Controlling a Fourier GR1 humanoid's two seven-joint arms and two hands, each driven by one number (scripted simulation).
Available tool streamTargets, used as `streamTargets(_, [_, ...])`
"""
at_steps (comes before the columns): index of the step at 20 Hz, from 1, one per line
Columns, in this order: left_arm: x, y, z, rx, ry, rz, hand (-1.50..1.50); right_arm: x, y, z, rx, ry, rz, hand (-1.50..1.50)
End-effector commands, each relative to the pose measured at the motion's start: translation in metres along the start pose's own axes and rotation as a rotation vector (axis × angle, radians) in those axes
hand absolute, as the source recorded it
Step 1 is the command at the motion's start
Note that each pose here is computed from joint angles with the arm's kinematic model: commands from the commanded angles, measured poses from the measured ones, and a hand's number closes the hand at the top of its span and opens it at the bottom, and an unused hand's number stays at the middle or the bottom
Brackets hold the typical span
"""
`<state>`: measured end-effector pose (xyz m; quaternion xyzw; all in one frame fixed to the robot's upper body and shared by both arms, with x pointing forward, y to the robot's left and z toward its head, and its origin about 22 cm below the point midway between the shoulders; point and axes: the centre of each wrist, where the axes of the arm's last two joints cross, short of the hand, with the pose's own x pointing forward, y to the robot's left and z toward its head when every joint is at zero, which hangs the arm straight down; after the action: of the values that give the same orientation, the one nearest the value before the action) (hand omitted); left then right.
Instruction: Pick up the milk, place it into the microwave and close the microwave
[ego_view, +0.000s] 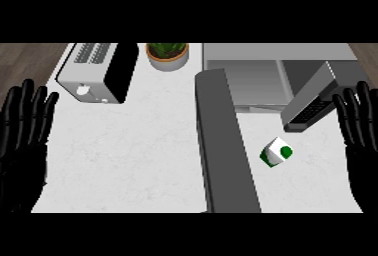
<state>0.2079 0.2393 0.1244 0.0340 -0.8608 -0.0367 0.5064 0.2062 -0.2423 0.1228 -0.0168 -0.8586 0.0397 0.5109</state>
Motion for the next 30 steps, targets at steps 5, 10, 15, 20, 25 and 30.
streamTargets(5, [-0.021, 0.008, 0.002, 0.040, 0.015, -0.048, -1.50, -0.022, -0.005, 0.013, 0.264, -0.027, -0.097, -1.50])
streamTargets(10, [-0.016, 0.005, 0.019, 0.104, 0.160, 0.074, -1.50, -0.012, 0.025, 0.016, 0.457, 0.058, -0.386, -1.50])
streamTargets(15, [-0.013, -0.002, 0.056, 0.108, 0.157, 0.077, -1.50, -0.014, 0.023, 0.036, 0.461, 0.070, -0.402, -1.50])
streamTargets(20, [-0.002, 0.001, 0.061, 0.117, 0.162, 0.080, -1.50, -0.009, 0.019, 0.068, 0.370, 0.054, -0.339, -1.50])
streamTargets(25, [-0.008, -0.004, 0.091, 0.120, 0.158, 0.069, -1.50, -0.035, 0.009, 0.059, 0.311, 0.051, -0.218, -1.50])
streamTargets(30, [-0.007, -0.004, 0.102, 0.093, 0.159, 0.090, -1.50, -0.054, 0.007, 0.051, 0.220, 0.050, -0.149, -1.50])
